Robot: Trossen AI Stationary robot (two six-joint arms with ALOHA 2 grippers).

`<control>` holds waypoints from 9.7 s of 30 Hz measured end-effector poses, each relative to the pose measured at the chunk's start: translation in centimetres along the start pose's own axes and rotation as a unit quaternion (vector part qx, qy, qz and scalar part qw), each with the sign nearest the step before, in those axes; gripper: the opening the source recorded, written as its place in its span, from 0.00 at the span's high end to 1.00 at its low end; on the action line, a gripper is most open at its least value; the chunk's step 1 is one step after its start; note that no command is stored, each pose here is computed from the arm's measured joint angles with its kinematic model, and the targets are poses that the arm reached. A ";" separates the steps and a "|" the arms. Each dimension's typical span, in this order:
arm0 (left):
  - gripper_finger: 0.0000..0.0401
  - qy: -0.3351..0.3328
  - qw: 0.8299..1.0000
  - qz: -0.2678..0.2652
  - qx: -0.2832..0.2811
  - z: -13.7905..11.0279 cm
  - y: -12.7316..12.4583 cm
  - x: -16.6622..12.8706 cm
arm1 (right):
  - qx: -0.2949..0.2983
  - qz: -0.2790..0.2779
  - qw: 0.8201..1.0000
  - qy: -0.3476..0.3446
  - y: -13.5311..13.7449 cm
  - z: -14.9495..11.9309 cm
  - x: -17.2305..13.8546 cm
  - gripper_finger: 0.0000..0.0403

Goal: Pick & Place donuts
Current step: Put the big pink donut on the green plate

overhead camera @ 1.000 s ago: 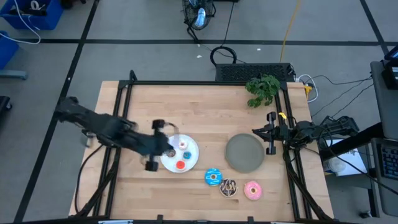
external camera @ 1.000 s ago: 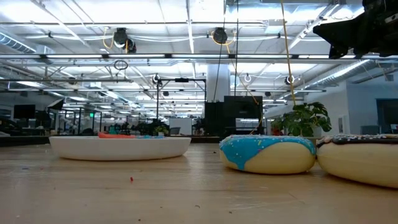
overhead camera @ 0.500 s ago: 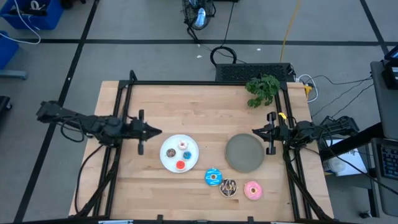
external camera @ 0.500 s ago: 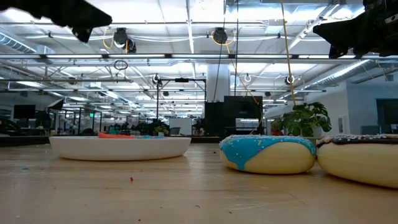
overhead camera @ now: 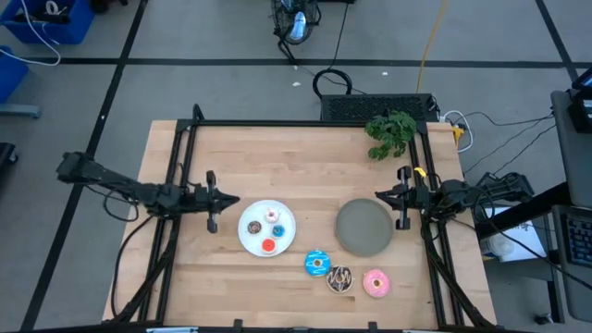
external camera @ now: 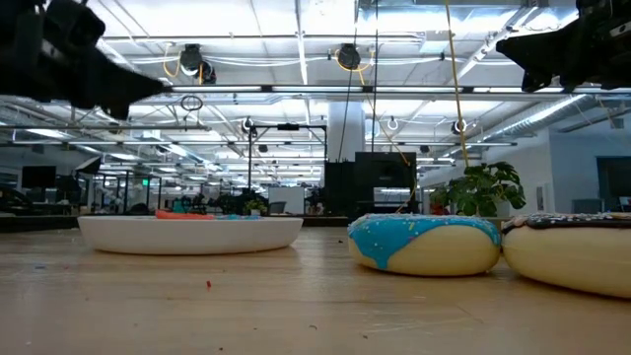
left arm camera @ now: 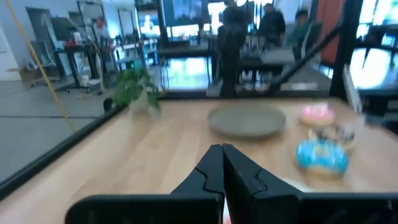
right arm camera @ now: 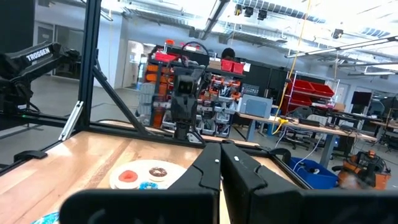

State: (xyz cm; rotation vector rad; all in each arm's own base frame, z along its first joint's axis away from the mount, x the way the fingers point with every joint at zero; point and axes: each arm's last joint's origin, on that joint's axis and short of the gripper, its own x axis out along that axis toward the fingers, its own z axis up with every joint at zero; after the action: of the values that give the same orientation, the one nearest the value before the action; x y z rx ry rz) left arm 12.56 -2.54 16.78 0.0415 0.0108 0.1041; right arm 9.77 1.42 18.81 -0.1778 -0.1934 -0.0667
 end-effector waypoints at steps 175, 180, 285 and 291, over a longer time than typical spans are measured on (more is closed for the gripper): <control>0.90 -0.022 0.986 0.042 0.163 0.5 0.7 0.1 | 0.184 0.001 0.665 0.724 18.6 -3.2 6.5 0.51; 0.90 -0.022 0.986 0.042 0.160 0.5 0.7 0.2 | 0.188 -0.002 0.664 0.724 18.6 -3.2 6.5 0.70; 0.90 -0.009 0.986 0.040 0.163 0.2 0.7 0.2 | 0.202 -0.148 0.686 0.684 1.7 -4.5 12.0 0.94; 0.90 -0.009 0.985 0.040 0.166 0.2 0.7 0.2 | 0.207 -0.153 0.684 0.683 1.4 -4.6 12.0 0.94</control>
State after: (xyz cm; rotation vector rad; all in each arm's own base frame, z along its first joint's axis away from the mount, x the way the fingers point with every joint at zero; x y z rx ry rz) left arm 12.65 -1.82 17.04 0.3771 0.0092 0.1812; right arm 22.51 1.40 16.52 0.3959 1.2862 -0.4680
